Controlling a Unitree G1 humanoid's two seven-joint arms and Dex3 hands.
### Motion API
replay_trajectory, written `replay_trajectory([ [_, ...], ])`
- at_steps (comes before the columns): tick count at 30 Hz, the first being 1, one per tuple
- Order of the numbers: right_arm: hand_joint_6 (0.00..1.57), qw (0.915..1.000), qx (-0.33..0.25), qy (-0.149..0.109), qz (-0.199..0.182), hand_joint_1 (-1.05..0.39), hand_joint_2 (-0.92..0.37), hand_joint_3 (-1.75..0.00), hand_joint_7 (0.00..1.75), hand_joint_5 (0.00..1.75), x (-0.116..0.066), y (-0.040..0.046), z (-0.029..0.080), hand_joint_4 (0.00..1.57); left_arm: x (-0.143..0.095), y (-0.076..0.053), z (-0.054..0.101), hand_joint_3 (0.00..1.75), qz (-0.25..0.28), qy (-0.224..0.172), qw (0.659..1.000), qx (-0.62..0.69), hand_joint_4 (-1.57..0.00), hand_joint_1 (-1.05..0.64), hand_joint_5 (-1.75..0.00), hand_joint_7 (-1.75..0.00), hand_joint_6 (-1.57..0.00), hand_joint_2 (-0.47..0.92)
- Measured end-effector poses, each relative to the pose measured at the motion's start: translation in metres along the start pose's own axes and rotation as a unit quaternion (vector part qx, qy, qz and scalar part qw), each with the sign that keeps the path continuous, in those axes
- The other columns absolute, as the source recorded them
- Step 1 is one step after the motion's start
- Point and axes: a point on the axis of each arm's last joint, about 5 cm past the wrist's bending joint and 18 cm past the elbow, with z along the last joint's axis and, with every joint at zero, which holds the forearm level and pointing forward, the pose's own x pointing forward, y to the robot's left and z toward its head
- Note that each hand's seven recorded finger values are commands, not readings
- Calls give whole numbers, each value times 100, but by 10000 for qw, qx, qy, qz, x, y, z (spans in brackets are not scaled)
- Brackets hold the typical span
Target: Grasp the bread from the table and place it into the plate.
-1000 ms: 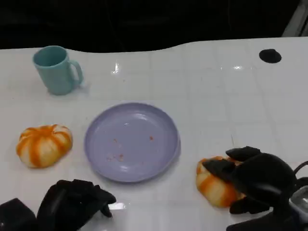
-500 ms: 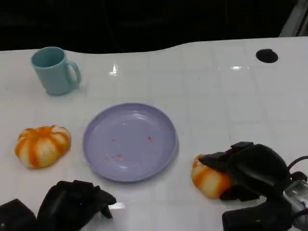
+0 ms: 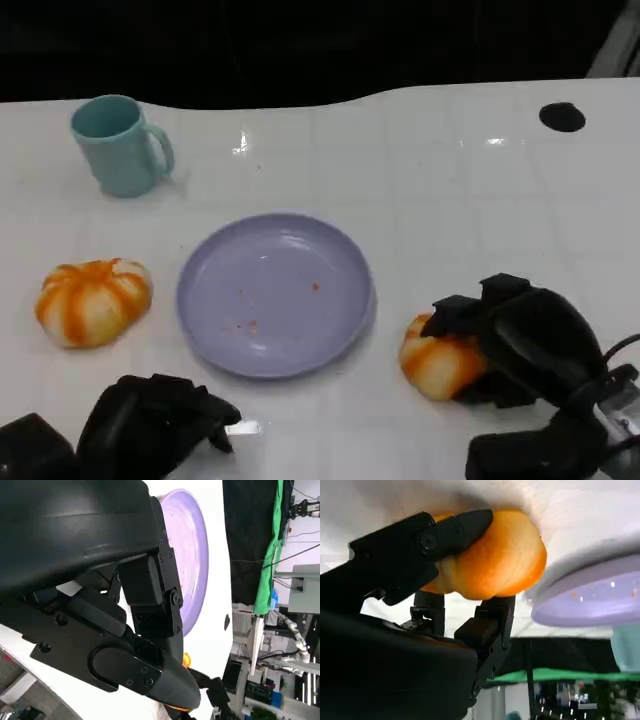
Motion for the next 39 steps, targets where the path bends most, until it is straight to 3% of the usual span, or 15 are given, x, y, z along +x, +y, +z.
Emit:
replay_trajectory([
  [3, 78, 9988, 193, -77, -443, -8, -29, -122, 168, 175, -28, 41, -2, 95, 0, -1, 3, 0, -2, -9, 10000, 5, -80, -105, -165, -22, -157, 86],
  [6, 83, 9957, 435, -142, -810, -5, -23, -136, 164, 175, -9, 39, 26, 99, 1, -1, 3, 0, -3, -19, 10000, 9, -80, -105, -165, -22, -157, 86],
  [13, 91, 9840, 1268, -30, -1249, -3, -11, -163, 154, 175, 70, -59, 64, 102, -1, 0, 2, 0, 0, -20, 10000, 11, -81, -105, -165, -22, -157, 85],
  [21, 87, 9699, 1956, -249, -1426, 0, -8, -169, 166, 175, 215, -230, 196, 102, 2, 0, 2, 0, -2, -23, 10000, 16, -80, -105, -165, -23, -157, 85],
  [27, 86, 9654, 2172, -375, -1396, 0, -11, -163, 168, 175, 317, -244, 297, 101, 2, -2, 2, 0, -7, -24, 10000, 25, -80, -105, -165, -23, -157, 85],
  [32, 86, 9623, 2257, -504, -1435, -9, -8, -168, 164, 175, 432, -253, 377, 101, 2, -5, 0, 0, -7, -27, 10000, 18, -80, -105, -165, -23, -157, 85],
  [39, 81, 9627, 2244, -619, -1380, -8, -12, -166, 169, 175, 563, -183, 490, 101, -2, -5, -1, 0, -1, -32, 10000, 14, -81, -105, -164, -22, -157, 85],
])
